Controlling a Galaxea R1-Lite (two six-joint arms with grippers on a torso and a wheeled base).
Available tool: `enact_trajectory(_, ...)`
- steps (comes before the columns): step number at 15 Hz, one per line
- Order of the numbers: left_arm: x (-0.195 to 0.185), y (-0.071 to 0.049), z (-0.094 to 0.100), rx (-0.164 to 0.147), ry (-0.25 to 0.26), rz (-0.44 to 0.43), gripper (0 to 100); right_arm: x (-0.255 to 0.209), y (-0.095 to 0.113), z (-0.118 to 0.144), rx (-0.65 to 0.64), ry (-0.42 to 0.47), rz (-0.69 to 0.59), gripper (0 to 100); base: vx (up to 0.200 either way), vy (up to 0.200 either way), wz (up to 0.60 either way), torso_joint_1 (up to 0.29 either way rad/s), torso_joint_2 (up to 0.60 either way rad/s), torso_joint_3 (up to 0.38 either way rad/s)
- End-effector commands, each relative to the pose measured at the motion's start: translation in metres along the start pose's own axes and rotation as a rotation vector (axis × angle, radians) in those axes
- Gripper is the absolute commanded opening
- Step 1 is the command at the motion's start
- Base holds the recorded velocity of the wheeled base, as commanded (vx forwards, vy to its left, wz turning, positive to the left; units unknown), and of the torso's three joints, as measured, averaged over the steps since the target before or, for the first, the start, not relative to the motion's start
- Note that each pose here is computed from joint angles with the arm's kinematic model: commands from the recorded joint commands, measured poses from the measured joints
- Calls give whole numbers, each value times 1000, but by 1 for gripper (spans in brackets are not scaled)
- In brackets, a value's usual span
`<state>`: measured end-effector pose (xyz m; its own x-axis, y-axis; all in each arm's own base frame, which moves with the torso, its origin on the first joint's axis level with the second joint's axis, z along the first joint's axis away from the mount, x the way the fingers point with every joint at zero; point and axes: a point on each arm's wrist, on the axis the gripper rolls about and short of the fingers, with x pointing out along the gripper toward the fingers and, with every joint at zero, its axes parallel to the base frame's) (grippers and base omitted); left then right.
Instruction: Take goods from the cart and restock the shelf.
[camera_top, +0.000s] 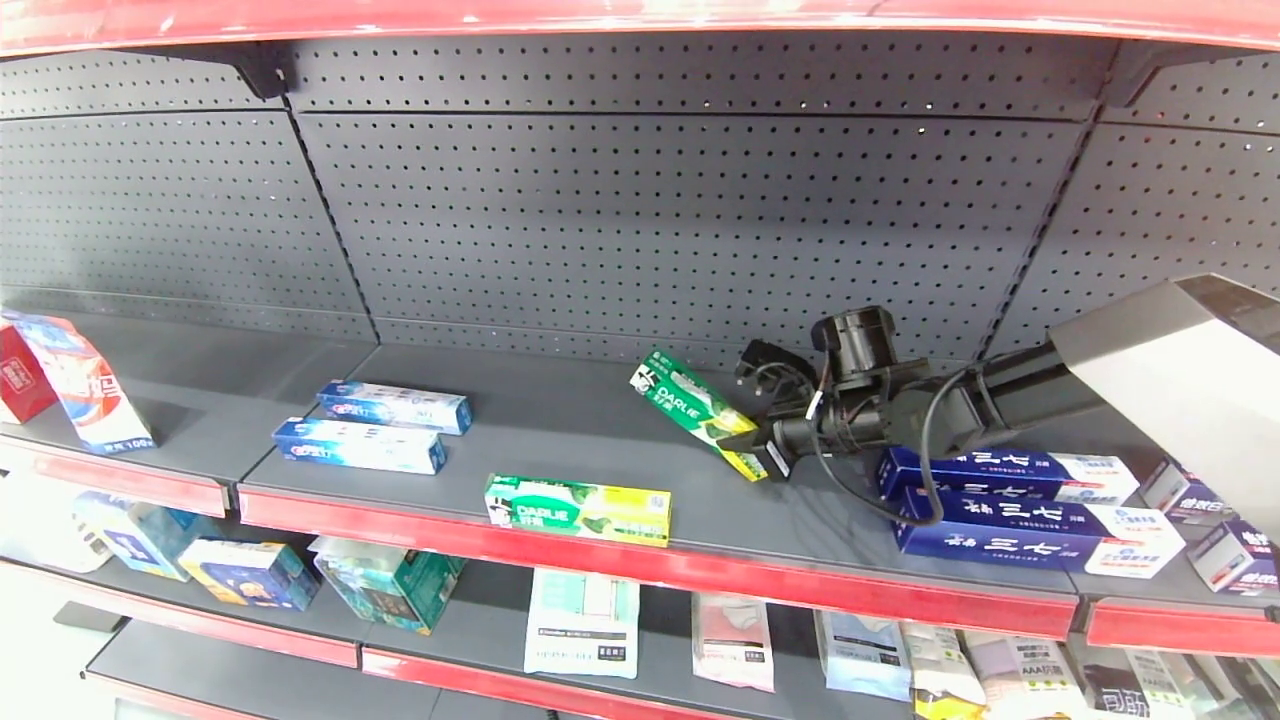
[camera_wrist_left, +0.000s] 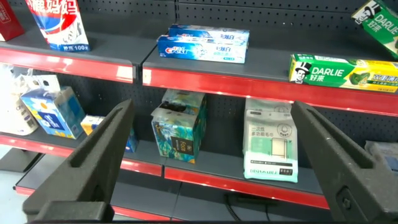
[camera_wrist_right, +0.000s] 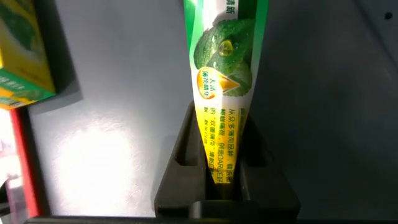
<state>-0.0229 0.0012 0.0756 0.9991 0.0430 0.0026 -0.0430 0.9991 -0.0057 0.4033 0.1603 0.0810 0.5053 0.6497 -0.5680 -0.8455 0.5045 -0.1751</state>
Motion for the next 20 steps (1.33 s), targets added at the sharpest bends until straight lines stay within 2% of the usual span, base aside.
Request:
enact_trajectory(1,0,0,0,-1,1,0,100,7,-4,0,-26,-4,-10,0,0,0,0,0,0,0)
enact_trajectory(9,0,0,0,-1,1,0,100,7,-11,-8,-223,44,-56,0,0,0,0,0,0,0)
enact_trajectory(13,0,0,0,-1,1,0,100,10,-6,-6,-235,48,-51,0,0,0,0,0,0,0)
enact_trajectory(14,0,0,0,-1,1,0,100,10,-5,-6,-235,49,-49,100,0,0,0,0,0,0)
enact_trajectory(20,0,0,0,-1,-1,0,100,5,-8,-5,-222,45,-61,100,0,0,0,0,0,0)
